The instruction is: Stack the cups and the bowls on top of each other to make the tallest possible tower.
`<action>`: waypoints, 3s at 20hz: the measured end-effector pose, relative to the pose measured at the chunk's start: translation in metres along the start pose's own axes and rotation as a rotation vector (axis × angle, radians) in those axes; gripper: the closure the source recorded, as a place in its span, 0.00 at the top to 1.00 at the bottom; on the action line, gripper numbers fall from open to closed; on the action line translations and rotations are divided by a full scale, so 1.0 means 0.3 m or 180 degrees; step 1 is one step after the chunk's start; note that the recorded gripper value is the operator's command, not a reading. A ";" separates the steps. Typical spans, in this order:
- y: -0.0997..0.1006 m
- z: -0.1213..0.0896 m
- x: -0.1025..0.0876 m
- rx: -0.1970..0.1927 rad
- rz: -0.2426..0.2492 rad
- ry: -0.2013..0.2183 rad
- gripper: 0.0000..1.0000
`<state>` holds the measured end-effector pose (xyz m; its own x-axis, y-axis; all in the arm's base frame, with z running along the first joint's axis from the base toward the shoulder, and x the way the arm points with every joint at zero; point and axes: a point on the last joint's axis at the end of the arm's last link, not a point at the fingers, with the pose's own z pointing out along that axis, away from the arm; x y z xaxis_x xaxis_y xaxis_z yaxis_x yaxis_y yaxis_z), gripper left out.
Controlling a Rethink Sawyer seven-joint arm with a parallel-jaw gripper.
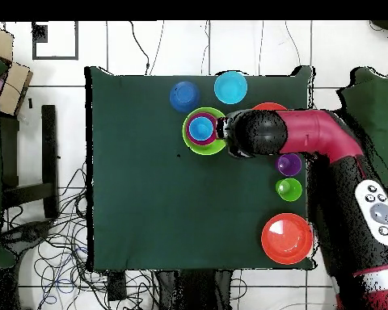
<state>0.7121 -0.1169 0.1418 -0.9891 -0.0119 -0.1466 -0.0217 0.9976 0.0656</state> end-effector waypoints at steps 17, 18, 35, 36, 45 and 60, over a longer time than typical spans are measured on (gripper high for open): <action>0.079 0.207 -0.222 0.0677 -0.0700 -0.0227 1.00; 0.093 0.231 -0.227 0.0669 -0.0709 -0.0222 1.00; 0.031 0.426 -0.174 0.0658 -0.0540 0.0062 1.00; 0.026 0.428 -0.173 0.0660 -0.0529 0.0078 1.00; -0.040 0.445 -0.151 0.0646 -0.0395 0.0188 1.00; -0.111 0.437 -0.116 0.0774 -0.0353 0.0266 1.00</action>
<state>0.7662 -0.1407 0.0155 -0.9914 -0.1176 -0.0571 -0.1051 0.9768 -0.1866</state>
